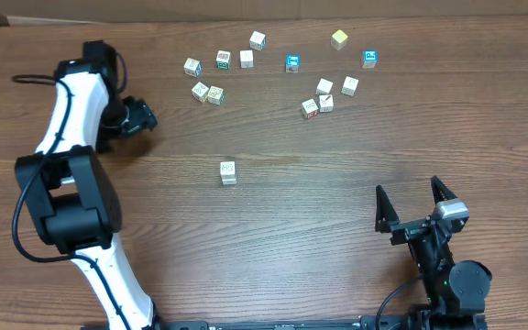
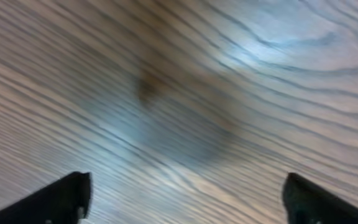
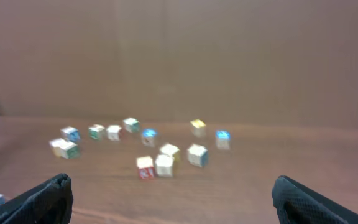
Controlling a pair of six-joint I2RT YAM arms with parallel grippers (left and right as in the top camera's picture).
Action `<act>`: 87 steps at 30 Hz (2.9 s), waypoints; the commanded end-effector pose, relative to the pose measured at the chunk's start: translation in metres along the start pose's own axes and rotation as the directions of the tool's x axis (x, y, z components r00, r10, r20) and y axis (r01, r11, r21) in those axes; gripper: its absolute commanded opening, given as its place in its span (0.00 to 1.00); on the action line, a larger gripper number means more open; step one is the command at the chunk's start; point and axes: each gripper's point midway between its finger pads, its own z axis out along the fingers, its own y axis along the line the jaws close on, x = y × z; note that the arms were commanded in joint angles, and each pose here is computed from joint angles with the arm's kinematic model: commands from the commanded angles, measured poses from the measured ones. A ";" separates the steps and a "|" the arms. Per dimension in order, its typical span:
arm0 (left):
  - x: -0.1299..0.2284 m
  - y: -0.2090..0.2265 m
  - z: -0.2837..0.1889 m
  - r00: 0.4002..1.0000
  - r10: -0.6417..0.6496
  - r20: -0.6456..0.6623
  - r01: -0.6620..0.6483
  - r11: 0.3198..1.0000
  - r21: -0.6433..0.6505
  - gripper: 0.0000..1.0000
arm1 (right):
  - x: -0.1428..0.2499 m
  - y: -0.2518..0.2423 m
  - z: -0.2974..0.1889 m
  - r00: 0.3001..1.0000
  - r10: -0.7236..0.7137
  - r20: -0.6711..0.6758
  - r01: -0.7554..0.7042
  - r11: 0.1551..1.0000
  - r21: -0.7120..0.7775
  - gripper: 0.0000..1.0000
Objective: Form a tower
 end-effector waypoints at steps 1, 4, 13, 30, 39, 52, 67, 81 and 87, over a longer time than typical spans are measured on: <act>-0.005 0.016 0.005 1.000 -0.012 -0.003 0.012 0.999 -0.036 1.00 | -0.013 0.014 -0.002 0.997 0.069 0.025 -0.067 0.995 -0.078 1.00; -0.006 0.019 0.005 1.000 -0.020 -0.003 0.020 0.999 -0.036 1.00 | -0.041 0.012 -0.004 0.993 0.103 0.057 -0.100 0.994 -0.053 1.00; -0.007 0.018 0.005 1.000 -0.020 0.001 0.020 0.999 -0.034 1.00 | -0.166 0.012 0.020 0.993 0.115 0.004 -0.115 0.993 -0.017 1.00; -0.012 0.016 0.005 1.000 -0.021 0.021 0.022 0.999 -0.025 1.00 | -0.259 0.002 0.137 0.769 0.267 -0.581 -0.249 0.962 0.113 1.00; -0.012 0.016 0.005 1.000 -0.021 0.021 0.022 0.999 -0.025 0.99 | -0.174 0.033 0.183 0.483 0.318 -0.816 -0.486 0.872 0.052 0.98; -0.012 0.016 0.005 1.000 -0.021 0.021 0.022 0.999 -0.025 0.99 | -0.061 0.116 0.190 0.247 0.312 -0.917 -0.193 0.944 0.269 0.69; -0.012 0.015 0.005 1.000 -0.019 0.022 0.020 0.999 -0.025 1.00 | 0.071 0.243 0.159 0.059 0.125 -0.990 -0.066 0.990 0.121 0.73; -0.012 0.015 0.005 1.000 -0.019 0.022 0.020 0.999 -0.025 1.00 | 0.160 0.278 0.161 0.199 0.062 -0.978 -0.001 0.998 0.063 0.73; -0.012 0.015 0.005 1.000 -0.019 0.022 0.020 0.999 -0.025 1.00 | 0.170 0.282 0.169 0.241 0.065 -0.968 -0.019 0.998 0.062 0.69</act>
